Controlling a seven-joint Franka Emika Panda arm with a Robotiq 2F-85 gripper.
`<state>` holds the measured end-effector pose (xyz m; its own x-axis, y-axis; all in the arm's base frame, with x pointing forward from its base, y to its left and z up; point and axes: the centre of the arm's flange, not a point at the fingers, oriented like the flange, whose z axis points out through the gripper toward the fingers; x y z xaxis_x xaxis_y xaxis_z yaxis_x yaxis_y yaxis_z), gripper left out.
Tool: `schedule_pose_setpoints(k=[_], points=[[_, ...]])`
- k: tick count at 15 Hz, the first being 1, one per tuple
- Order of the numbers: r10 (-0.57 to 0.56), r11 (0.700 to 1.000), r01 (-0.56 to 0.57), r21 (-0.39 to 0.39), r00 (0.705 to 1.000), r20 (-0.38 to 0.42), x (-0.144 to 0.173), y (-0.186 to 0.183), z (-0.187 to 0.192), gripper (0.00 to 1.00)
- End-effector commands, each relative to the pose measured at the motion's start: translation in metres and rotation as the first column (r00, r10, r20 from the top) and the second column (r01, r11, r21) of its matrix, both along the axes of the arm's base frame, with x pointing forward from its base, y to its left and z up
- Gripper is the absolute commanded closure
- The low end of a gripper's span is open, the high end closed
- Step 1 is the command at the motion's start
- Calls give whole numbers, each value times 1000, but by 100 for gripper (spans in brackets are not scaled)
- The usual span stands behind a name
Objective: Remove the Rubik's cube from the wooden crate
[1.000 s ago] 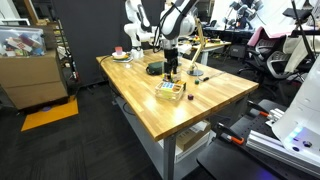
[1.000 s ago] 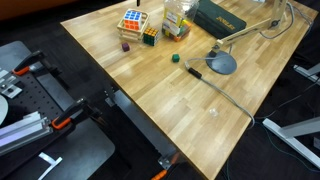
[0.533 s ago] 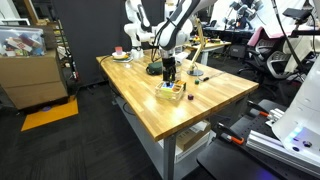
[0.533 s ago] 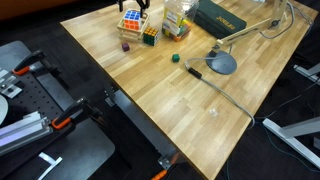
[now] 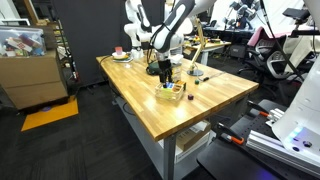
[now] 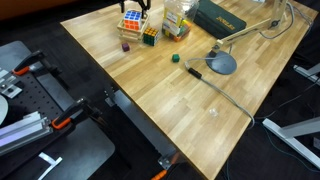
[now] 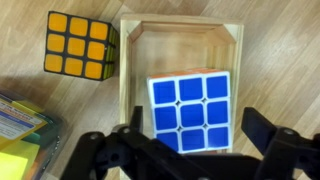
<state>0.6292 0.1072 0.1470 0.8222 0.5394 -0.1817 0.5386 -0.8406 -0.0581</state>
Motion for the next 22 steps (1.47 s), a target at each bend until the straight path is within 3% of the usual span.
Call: schedule_pose_setpoints(k=[1, 5, 6, 7, 10, 18, 22], points=[[29, 999, -30, -12, 999, -43, 10, 2, -4, 0], [29, 999, -30, -17, 997, -67, 10, 0, -9, 0], [31, 999, -32, -18, 997, -70, 10, 0, -9, 10], [33, 999, -34, -17, 997, -72, 10, 0, -9, 26], [33, 999, -34, -13, 996, -78, 11, 0, -9, 47], [24, 999, -23, 28, 999, -40, 10, 0, 13, 47], [-10, 998, 7, 55, 999, 41, 5, -4, 63, 47]])
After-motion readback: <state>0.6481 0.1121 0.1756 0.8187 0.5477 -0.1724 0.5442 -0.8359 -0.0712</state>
